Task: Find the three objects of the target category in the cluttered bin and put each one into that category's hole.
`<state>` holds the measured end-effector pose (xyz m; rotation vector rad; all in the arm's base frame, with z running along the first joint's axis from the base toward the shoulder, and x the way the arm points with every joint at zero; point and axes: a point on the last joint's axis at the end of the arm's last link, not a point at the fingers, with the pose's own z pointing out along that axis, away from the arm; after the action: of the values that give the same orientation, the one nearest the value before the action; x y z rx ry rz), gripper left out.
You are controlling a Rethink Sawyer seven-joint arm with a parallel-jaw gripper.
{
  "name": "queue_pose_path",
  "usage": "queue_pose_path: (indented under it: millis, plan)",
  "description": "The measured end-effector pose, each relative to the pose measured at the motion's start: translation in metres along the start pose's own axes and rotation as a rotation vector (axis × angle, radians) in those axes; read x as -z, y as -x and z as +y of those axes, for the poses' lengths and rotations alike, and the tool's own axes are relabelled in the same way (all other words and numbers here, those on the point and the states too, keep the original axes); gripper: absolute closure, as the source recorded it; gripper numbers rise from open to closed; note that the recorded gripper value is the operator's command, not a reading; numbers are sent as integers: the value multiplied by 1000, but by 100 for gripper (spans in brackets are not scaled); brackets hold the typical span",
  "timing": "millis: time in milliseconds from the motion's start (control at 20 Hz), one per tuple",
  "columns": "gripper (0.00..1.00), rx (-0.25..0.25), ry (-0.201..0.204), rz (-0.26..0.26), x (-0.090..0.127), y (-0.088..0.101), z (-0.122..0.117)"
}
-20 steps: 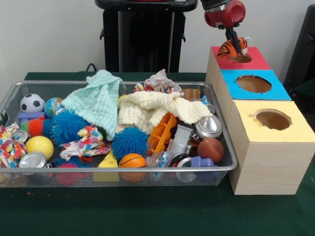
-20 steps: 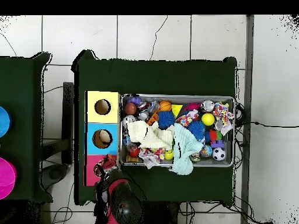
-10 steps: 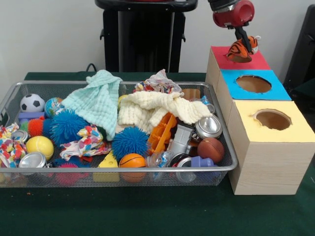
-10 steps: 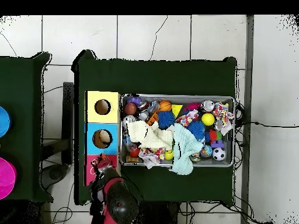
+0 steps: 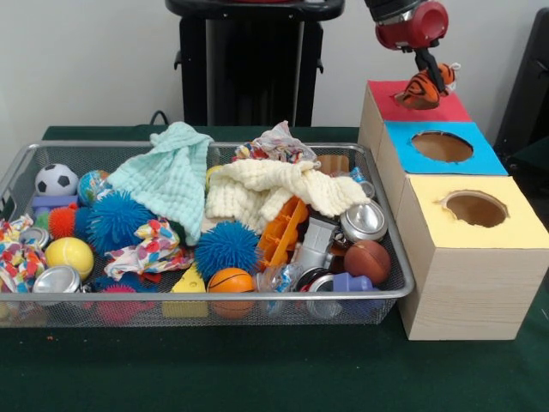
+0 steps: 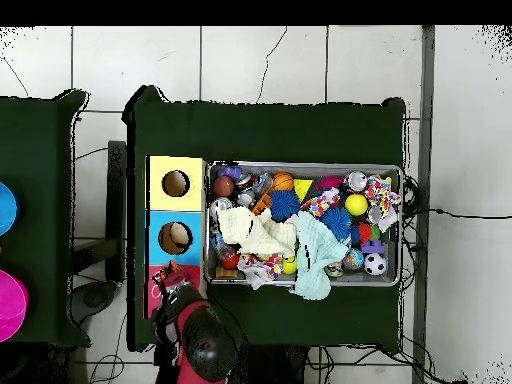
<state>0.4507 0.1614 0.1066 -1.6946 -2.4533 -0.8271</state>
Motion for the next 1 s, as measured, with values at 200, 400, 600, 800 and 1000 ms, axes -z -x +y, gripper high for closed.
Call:
queue_pose_path:
  millis: [200, 400, 600, 800, 1000]
  plan:
    - [100, 23, -27, 25, -7, -4, -2]
    - [100, 34, -43, 37, -10, -7, -4]
    - [100, 40, -64, 45, -14, -8, -10]
    - [100, 47, -82, 52, -17, -7, -14]
    - [100, 59, -103, 61, -20, -7, -18]
